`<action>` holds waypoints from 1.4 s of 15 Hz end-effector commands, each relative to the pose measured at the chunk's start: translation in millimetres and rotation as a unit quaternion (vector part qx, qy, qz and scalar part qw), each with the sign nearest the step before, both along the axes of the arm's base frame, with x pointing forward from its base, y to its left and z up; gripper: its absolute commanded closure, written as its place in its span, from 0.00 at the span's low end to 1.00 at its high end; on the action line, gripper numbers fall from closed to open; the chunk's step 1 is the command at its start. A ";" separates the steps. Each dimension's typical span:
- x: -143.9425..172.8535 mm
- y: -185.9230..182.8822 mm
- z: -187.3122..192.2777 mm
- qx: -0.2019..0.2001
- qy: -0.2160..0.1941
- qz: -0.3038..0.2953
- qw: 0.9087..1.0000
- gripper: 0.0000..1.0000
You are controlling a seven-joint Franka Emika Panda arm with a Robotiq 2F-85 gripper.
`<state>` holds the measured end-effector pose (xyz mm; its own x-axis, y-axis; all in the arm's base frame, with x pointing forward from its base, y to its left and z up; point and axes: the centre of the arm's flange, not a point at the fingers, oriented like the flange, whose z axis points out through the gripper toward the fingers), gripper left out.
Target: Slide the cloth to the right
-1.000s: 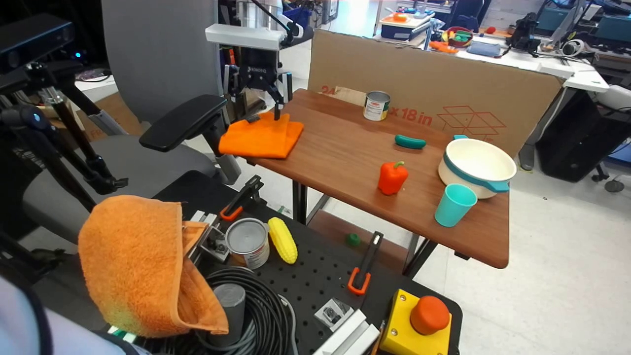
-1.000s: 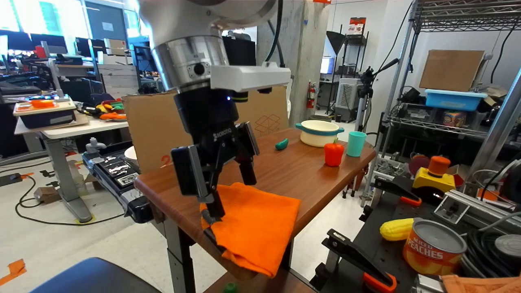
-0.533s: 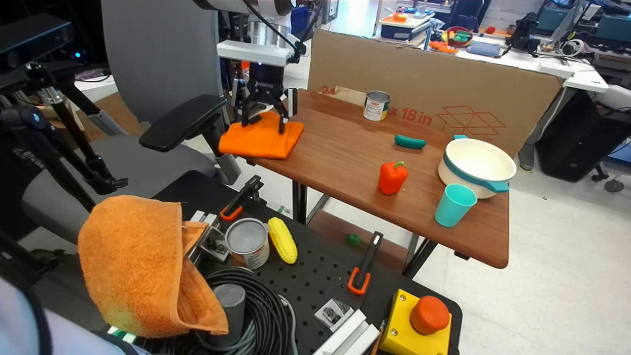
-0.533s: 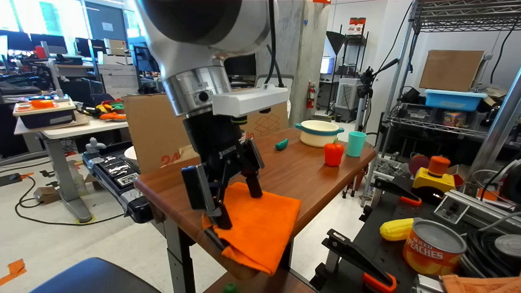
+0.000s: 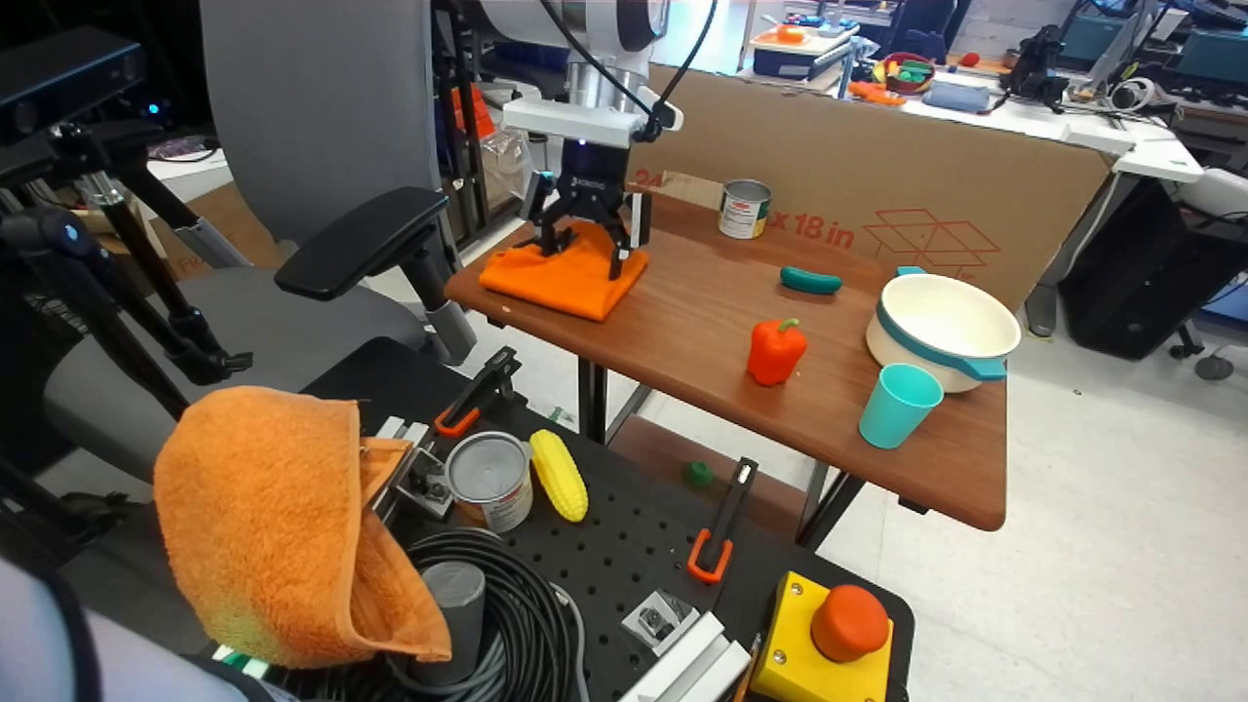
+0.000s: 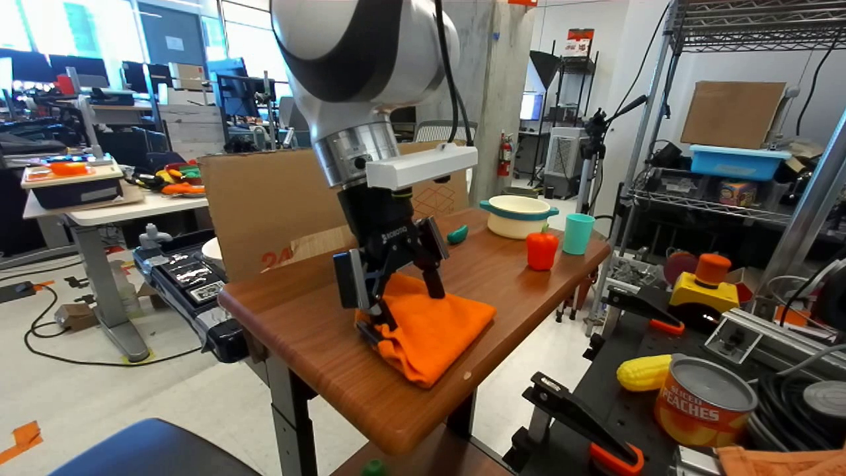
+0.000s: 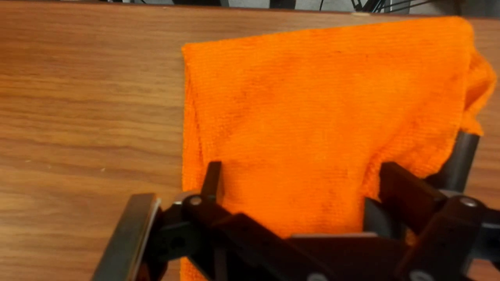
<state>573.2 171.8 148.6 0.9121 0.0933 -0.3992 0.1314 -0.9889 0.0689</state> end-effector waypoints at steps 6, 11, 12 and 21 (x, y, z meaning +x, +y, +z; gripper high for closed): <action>28.6 -80.9 9.3 -0.052 -0.024 -0.084 0.995 0.00; 32.0 -96.5 12.2 -0.088 -0.037 -0.102 0.990 0.00; 32.3 -98.8 13.8 -0.093 -0.041 -0.103 0.989 0.00; 31.5 -76.7 47.7 -0.112 -0.058 -0.027 0.992 0.00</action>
